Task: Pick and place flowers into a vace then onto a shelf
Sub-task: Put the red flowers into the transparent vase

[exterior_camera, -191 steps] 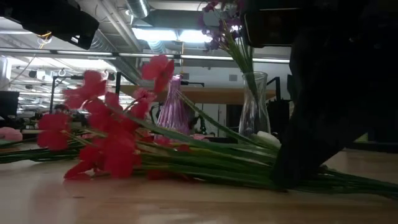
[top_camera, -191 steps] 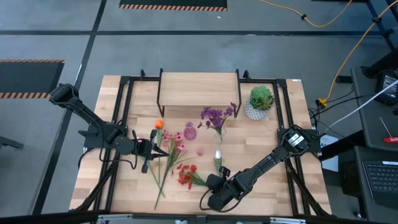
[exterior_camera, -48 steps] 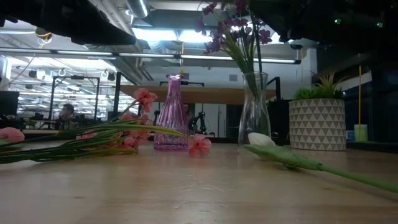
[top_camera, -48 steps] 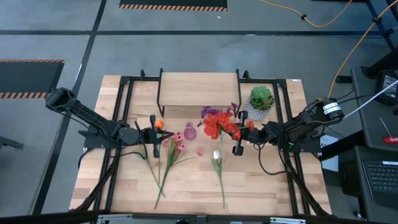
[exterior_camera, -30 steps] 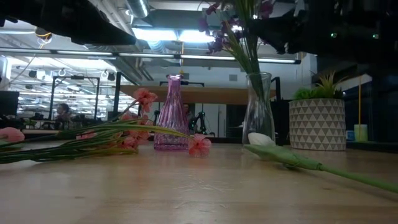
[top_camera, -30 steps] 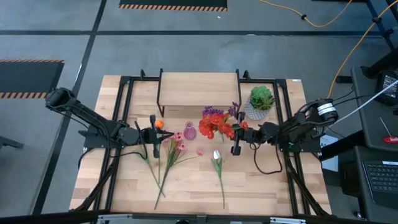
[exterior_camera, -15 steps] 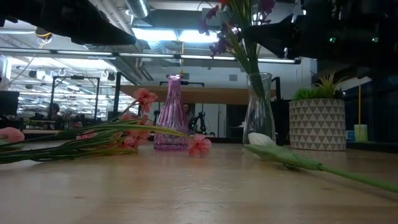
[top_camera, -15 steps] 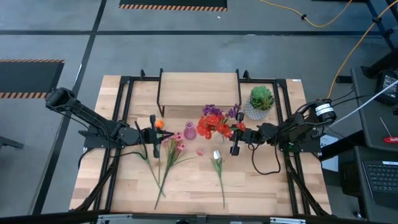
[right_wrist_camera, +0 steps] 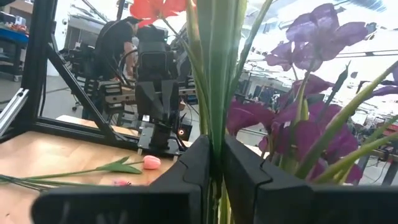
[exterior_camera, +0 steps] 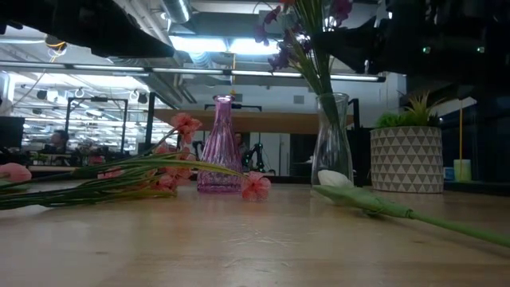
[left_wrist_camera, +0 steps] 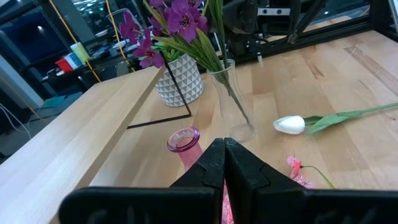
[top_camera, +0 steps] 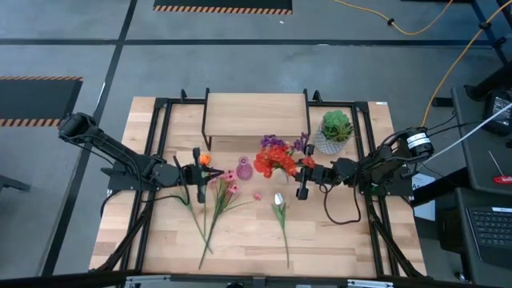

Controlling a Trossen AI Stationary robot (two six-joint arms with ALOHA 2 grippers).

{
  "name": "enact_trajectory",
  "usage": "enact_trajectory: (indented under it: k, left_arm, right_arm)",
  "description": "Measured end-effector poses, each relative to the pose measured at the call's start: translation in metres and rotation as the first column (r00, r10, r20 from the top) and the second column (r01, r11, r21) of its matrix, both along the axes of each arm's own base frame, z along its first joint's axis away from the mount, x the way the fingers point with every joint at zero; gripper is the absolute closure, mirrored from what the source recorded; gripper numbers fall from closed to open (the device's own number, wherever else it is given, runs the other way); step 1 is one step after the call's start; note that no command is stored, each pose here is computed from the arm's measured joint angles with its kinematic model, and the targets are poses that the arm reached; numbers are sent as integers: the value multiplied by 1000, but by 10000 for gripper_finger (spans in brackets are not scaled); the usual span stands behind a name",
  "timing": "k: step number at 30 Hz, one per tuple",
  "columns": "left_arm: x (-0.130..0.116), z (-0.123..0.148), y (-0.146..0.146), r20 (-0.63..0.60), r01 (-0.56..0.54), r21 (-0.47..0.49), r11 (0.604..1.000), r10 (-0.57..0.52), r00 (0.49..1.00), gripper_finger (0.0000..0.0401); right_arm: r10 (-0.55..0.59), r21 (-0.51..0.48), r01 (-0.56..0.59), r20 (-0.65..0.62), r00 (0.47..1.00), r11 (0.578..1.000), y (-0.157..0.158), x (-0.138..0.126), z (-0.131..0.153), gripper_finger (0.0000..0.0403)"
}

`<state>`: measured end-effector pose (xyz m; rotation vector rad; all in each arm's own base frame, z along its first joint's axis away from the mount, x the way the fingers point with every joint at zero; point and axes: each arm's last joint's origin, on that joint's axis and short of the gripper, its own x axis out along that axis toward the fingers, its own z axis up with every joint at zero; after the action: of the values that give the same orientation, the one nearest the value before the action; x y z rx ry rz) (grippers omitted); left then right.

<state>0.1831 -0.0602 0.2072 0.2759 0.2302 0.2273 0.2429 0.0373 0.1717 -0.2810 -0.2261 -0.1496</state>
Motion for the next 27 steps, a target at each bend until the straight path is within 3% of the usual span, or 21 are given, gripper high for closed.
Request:
enact_trajectory:
  k: [9, 21, 27]
  left_arm:
    - [0, 0, 0, 0, 1, 0, 1000, -1, 1000, 397]
    - [0, 0, 0, 0, 1, 0, 1000, -1, 1000, 397]
    - [0, 0, 0, 0, 1, 0, 1000, -1, 1000, 397]
  right_arm:
    - [-63, 33, 64, -37, 997, 997, -3, -5, -7, 348]
    - [-70, 33, 71, -34, 997, 997, -3, -5, -5, 243]
    - [-116, 53, 118, -48, 992, 992, 5, -11, 2, 220]
